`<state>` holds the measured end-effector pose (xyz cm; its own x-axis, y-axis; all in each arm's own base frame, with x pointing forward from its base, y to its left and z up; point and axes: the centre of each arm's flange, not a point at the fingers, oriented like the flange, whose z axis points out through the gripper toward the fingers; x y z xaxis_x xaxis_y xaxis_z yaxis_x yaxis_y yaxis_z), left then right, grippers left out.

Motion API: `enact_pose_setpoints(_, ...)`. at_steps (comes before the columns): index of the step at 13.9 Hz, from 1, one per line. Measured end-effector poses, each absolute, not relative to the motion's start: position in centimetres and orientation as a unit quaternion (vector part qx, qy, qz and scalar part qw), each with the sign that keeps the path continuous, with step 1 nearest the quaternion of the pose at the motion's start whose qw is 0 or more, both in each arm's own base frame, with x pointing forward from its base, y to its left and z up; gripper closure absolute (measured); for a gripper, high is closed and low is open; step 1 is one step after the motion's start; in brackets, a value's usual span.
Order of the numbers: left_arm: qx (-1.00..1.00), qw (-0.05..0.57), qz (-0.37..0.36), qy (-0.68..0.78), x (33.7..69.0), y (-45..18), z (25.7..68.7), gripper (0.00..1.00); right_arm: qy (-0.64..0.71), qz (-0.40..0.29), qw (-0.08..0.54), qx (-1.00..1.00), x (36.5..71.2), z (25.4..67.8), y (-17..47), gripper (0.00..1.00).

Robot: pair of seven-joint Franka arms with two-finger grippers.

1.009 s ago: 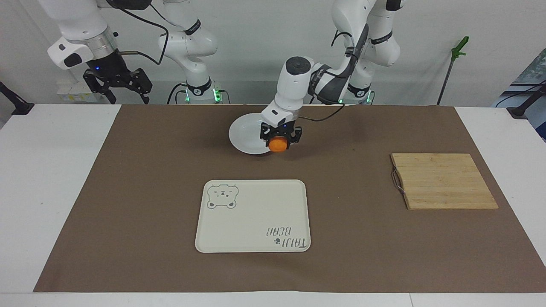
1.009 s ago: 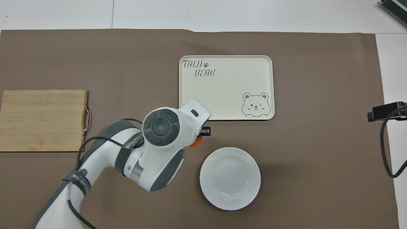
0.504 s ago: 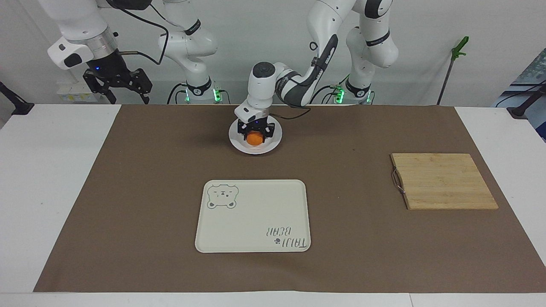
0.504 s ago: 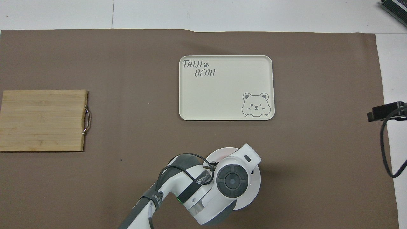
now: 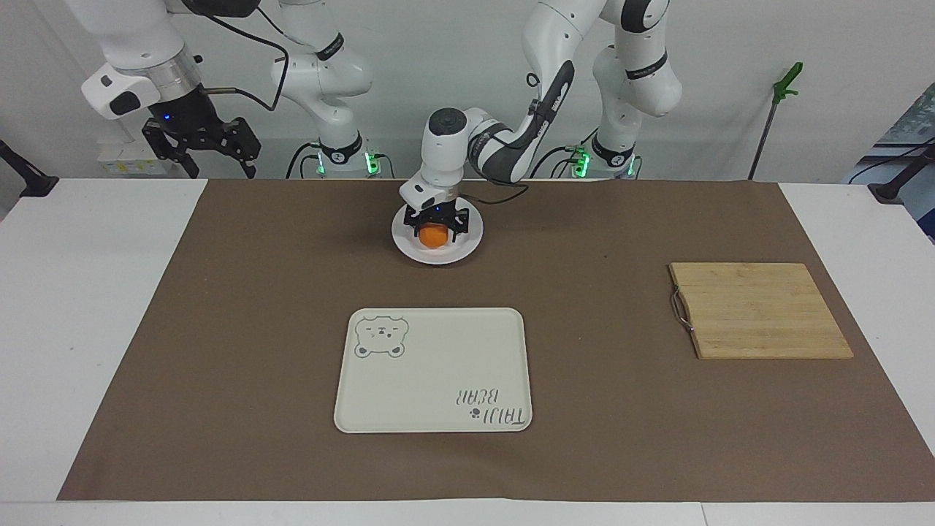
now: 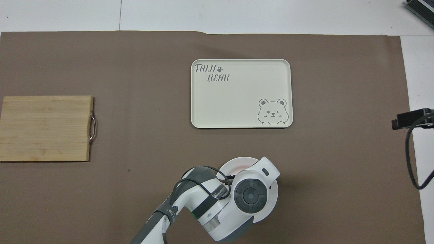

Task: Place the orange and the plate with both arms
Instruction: 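Carry the orange with the left gripper and drop it onto the plate, then withdraw the left gripper while the right gripper reaches toward the plate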

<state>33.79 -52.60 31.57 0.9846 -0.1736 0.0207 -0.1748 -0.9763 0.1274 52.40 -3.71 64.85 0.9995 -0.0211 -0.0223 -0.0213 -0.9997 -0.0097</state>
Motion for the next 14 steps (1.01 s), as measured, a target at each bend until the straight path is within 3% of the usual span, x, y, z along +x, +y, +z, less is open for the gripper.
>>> enact_pose_setpoints(3,0.994,0.071,0.012,-0.085,34.6,-51.9,33.6,0.00,0.009,0.015,0.005,-1.000,52.3,64.8,-3.5,0.00)
enact_pose_setpoints(8,0.996,0.076,0.019,-0.044,38.7,-46.3,42.3,0.00,0.003,0.027,0.008,-1.000,51.9,64.3,-2.9,0.00)
enact_pose_setpoints(14,0.995,0.058,0.026,-0.074,48.0,-33.0,46.3,0.00,0.007,0.039,0.071,-0.997,52.1,59.0,-1.8,0.00)
